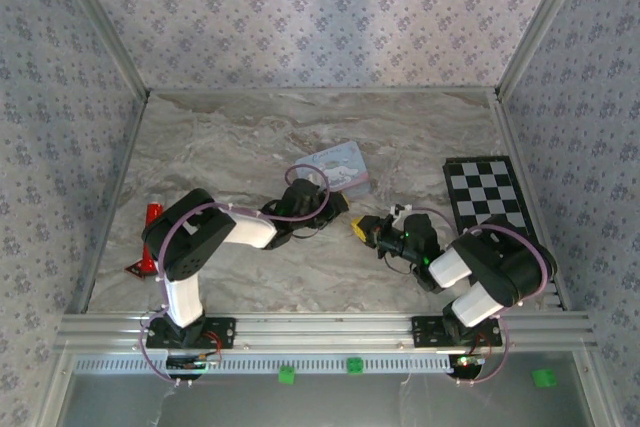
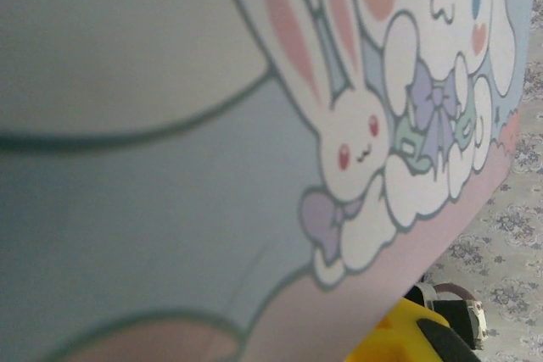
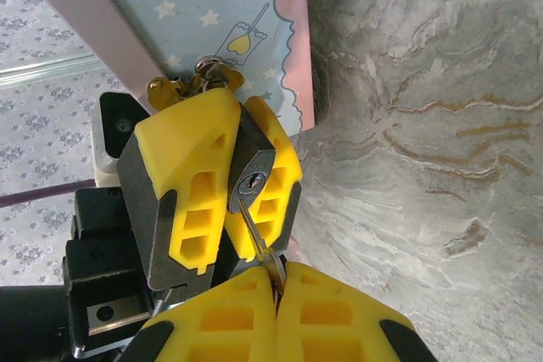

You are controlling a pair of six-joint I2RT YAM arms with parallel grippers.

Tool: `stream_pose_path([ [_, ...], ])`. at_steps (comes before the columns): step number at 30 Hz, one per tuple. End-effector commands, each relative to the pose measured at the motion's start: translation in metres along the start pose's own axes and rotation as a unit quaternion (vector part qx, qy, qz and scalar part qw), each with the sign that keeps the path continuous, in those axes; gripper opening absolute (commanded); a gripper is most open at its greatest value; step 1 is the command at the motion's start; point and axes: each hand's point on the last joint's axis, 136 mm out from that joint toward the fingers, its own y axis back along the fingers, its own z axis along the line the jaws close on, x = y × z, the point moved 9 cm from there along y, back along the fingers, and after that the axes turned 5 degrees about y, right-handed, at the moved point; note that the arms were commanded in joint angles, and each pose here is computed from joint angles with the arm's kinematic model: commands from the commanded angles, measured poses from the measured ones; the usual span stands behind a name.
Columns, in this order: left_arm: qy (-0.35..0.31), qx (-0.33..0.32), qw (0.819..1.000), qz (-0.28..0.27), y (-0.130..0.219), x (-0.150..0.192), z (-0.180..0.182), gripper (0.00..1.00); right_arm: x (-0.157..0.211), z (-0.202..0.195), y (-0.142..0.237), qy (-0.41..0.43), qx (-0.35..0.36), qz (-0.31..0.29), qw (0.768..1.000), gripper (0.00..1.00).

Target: Unlock the padlock with the key

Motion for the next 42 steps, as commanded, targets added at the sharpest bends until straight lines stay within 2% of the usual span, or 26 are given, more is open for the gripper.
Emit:
stream_pose_path([
  [1, 0.02, 0.017, 1.0, -0.008, 0.002, -0.003, -0.002, 0.08, 0.0, 0.008, -0.002, 0.002, -0.024, 0.003, 1.0, 0.0],
  [15, 0.025, 0.019, 0.999, -0.012, 0.004, -0.004, -0.002, 0.08, 0.0, -0.002, -0.01, -0.003, -0.019, 0.013, 1.0, 0.0],
  [42, 0.029, 0.02, 0.999, -0.013, 0.009, -0.003, -0.001, 0.08, -0.005, 0.006, -0.013, 0.013, -0.032, 0.01, 0.999, 0.0],
])
